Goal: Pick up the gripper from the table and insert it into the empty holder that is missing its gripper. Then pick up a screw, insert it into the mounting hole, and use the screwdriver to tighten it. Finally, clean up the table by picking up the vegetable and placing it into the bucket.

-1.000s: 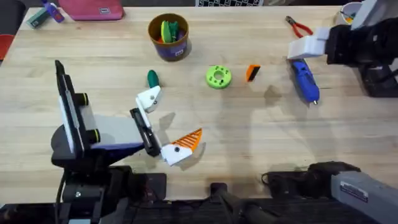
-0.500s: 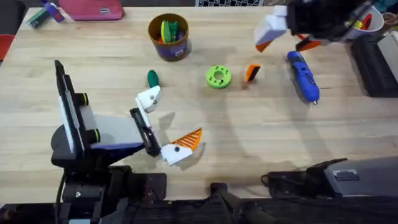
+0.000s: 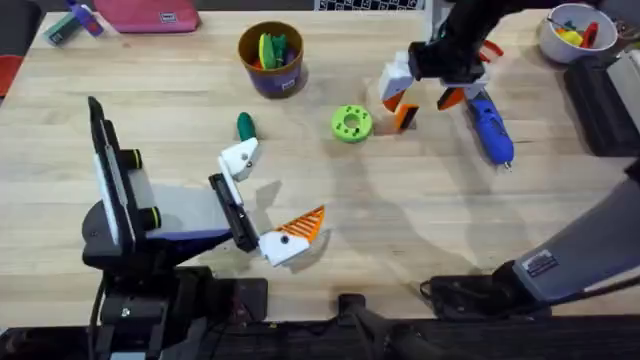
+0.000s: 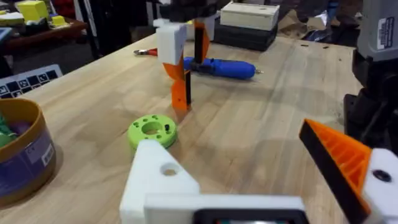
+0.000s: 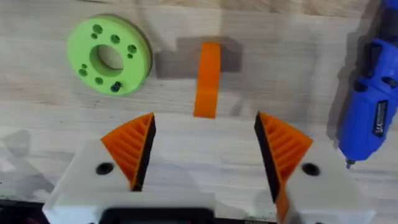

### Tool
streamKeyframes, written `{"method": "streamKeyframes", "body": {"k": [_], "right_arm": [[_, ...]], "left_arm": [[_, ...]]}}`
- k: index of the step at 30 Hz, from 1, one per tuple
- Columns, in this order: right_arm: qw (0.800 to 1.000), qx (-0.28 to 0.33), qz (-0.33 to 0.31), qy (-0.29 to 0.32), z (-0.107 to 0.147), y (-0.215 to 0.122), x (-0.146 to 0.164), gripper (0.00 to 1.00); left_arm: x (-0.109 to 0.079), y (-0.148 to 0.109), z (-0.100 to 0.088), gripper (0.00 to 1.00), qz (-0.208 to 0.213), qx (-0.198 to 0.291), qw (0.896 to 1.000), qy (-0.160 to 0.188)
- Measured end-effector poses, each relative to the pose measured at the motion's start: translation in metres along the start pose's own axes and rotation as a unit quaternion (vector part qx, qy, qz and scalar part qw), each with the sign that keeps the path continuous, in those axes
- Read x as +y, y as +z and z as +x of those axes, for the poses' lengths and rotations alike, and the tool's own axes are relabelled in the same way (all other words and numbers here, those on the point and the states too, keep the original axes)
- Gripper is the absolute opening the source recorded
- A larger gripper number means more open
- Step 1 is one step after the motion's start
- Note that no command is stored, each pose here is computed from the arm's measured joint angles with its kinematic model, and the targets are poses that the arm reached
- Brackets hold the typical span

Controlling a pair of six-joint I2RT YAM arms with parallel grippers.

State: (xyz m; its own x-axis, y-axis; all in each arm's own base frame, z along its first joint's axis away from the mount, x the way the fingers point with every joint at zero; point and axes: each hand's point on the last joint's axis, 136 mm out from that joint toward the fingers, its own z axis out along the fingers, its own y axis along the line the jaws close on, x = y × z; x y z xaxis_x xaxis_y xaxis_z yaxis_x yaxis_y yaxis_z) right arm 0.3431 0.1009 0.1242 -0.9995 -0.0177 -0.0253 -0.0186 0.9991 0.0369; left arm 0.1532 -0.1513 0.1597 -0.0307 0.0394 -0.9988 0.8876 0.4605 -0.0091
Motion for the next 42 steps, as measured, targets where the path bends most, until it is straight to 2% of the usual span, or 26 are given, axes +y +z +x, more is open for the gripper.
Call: {"method": "streamKeyframes", "body": {"k": [9,17,26,38,42], "right_arm": [[1.0,0.016,0.006,0.007,-0.006,0.021,0.0,0.847],[1.0,0.008,0.004,0.019,-0.012,0.025,0.002,0.626],[1.0,0.007,0.006,0.025,-0.013,0.025,0.001,0.032],[1.0,0.012,0.009,0.026,-0.01,0.023,0.0,0.013],[1.0,-0.009,0.001,0.026,-0.01,0.008,0.001,0.013]], "left_arm": [[0.0,0.0,0.0,0.985,0.0,0.0,1.0,0.0],[0.0,0.0,0.0,0.985,0.0,0.0,1.0,0.0],[0.0,0.0,0.0,0.985,0.0,0.0,1.0,0.0],[0.0,0.0,0.0,0.985,0.0,0.0,1.0,0.0],[0.0,0.0,0.0,0.986,0.0,0.0,1.0,0.0]]}}
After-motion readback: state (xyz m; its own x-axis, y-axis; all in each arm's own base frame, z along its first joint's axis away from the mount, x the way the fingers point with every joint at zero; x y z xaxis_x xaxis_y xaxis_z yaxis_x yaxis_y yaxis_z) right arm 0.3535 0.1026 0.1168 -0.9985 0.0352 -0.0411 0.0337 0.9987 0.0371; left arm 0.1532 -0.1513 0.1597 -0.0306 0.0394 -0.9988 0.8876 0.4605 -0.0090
